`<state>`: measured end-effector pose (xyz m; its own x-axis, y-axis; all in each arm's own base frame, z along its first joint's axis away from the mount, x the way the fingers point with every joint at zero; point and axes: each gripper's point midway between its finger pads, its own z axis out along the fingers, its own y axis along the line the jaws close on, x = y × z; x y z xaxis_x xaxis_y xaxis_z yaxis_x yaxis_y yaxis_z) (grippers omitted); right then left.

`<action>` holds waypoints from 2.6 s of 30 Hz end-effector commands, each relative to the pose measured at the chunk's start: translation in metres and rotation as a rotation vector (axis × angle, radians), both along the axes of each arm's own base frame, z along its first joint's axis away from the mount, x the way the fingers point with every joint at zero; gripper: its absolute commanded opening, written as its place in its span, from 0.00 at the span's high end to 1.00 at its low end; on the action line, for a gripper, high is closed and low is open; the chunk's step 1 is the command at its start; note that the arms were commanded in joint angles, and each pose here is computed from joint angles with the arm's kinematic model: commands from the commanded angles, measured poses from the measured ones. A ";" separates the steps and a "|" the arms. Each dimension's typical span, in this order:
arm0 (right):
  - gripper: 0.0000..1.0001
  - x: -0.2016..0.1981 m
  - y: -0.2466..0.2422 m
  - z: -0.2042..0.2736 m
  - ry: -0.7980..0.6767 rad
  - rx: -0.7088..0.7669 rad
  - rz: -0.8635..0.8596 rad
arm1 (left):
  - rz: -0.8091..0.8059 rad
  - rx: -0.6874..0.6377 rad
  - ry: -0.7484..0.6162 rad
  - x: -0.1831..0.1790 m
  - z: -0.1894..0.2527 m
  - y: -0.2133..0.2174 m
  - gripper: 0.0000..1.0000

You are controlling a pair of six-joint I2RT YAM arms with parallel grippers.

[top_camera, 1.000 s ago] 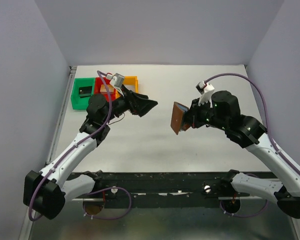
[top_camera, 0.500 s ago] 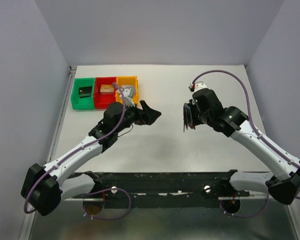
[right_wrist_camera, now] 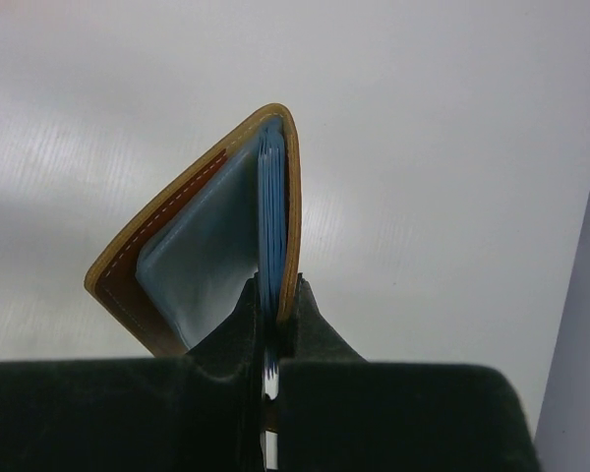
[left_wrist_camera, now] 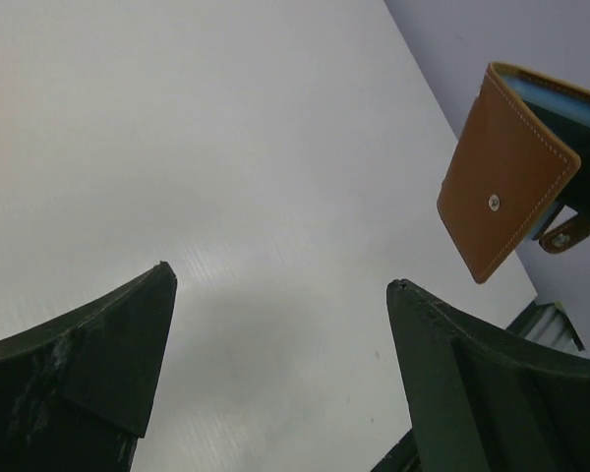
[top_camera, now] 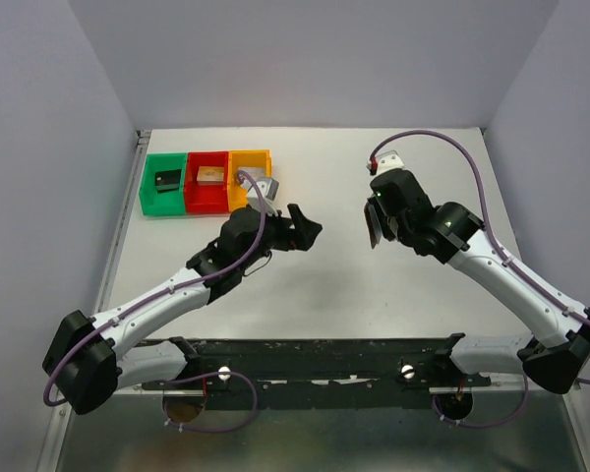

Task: Take the credit cards out of the card holder
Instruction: Open the card holder.

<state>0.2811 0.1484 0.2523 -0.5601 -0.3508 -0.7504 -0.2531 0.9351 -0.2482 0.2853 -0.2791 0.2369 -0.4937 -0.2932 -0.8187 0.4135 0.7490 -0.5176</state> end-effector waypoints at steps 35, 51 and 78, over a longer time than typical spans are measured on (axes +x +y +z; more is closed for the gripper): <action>1.00 -0.032 0.064 0.042 0.088 0.322 0.175 | -0.336 -0.172 -0.145 -0.032 0.029 -0.091 0.20; 1.00 -0.055 0.074 0.049 0.096 0.425 0.296 | -0.251 -0.131 -0.192 -0.031 0.035 -0.053 0.62; 0.23 -0.090 0.080 0.092 0.042 0.583 0.460 | -0.323 -0.171 -0.222 -0.078 0.052 -0.008 1.00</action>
